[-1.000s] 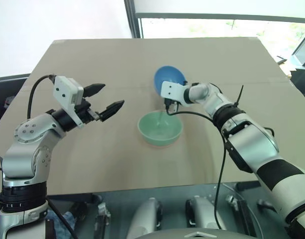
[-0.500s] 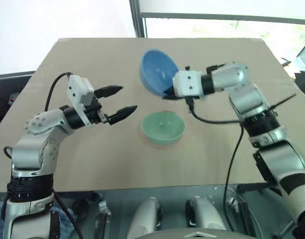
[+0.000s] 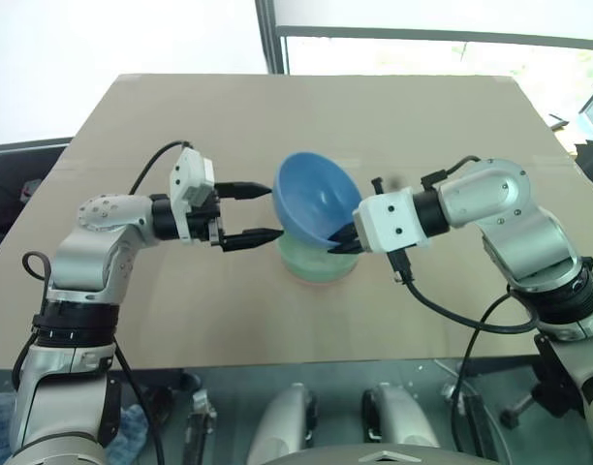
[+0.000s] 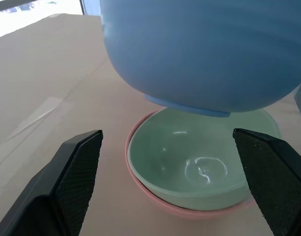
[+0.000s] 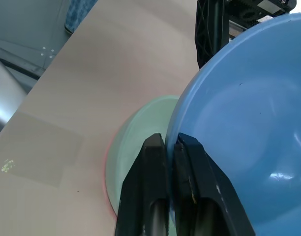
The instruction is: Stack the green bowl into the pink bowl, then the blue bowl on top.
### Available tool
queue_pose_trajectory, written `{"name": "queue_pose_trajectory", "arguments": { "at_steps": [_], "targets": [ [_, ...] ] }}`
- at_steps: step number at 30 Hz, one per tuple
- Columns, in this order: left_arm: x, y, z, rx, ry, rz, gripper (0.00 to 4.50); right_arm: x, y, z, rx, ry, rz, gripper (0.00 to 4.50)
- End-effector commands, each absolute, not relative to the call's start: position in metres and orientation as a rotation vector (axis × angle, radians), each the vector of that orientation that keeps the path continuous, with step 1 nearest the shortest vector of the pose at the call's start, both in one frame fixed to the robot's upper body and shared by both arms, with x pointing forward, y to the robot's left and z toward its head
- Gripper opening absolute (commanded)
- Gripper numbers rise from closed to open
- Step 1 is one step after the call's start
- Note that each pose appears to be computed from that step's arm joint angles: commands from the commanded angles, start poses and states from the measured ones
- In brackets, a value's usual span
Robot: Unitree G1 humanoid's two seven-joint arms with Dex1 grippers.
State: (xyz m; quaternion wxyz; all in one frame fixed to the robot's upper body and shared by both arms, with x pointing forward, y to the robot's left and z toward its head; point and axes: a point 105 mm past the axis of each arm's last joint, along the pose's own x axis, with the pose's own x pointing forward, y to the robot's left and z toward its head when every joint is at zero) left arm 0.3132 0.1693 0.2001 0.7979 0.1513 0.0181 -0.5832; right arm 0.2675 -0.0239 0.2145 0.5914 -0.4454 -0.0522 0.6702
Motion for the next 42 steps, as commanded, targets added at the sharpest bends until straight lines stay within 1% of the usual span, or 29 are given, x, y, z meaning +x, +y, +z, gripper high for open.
{"name": "queue_pose_trajectory", "arguments": {
  "at_steps": [1, 3, 4, 5, 6, 11, 14, 15, 18, 20, 22, 24, 29, 31, 36, 42],
  "targets": [
    [0.315, 0.171, 0.214, 0.372, -0.002, -1.263, 4.5, 0.262, -0.025, 0.218, -1.052, -0.126, 1.555, 1.82],
    [0.314, 0.17, 0.215, 0.375, -0.002, -1.271, 4.5, 0.263, -0.026, 0.219, -1.05, -0.125, 1.545, 2.78],
    [0.314, 0.17, 0.215, 0.376, -0.001, -1.276, 4.5, 0.263, -0.026, 0.22, -1.048, -0.128, 1.537, 3.08],
    [0.313, 0.17, 0.216, 0.375, 0.0, -1.279, 4.5, 0.264, -0.028, 0.221, -1.048, -0.124, 1.531, 3.56],
    [0.312, 0.17, 0.216, 0.375, -0.001, -1.281, 4.5, 0.264, -0.03, 0.222, -1.049, -0.118, 1.526, 3.92],
    [0.311, 0.168, 0.218, 0.37, -0.023, -1.251, 4.5, 0.276, -0.047, 0.233, -0.925, -0.117, 1.401, 3.92],
    [0.31, 0.169, 0.213, 0.363, -0.019, -1.189, 4.5, 0.286, -0.077, 0.24, -0.763, -0.126, 1.267, 3.92],
    [0.309, 0.171, 0.21, 0.353, -0.009, -1.163, 4.5, 0.289, -0.094, 0.239, -0.724, -0.13, 1.216, 3.92],
    [0.308, 0.176, 0.204, 0.349, -0.007, -1.091, 4.5, 0.289, -0.134, 0.227, -0.721, -0.128, 1.129, 3.92],
    [0.303, 0.18, 0.196, 0.366, -0.007, -1.044, 4.5, 0.287, -0.167, 0.214, -0.664, -0.085, 1.059, 3.92],
    [0.298, 0.184, 0.186, 0.365, -0.021, -0.992, 4.5, 0.278, -0.198, 0.197, -0.619, -0.049, 1.026, 3.92],
    [0.293, 0.185, 0.178, 0.358, -0.018, -0.967, 4.5, 0.269, -0.216, 0.184, -0.585, -0.023, 1.017, 3.92],
    [0.287, 0.196, 0.16, 0.339, -0.013, -0.907, 4.5, 0.254, -0.234, 0.166, -0.516, 0.002, 1.029, 3.92],
    [0.284, 0.2, 0.158, 0.334, -0.026, -0.891, 4.5, 0.248, -0.24, 0.16, -0.513, 0.022, 1.038, 3.92],
    [0.279, 0.205, 0.16, 0.342, -0.057, -0.867, 4.5, 0.246, -0.251, 0.162, -0.49, 0.023, 1.019, 3.92],
    [0.276, 0.206, 0.161, 0.346, -0.089, -0.847, 4.5, 0.244, -0.254, 0.165, -0.471, 0.023, 1.032, 3.92]
  ]
}}
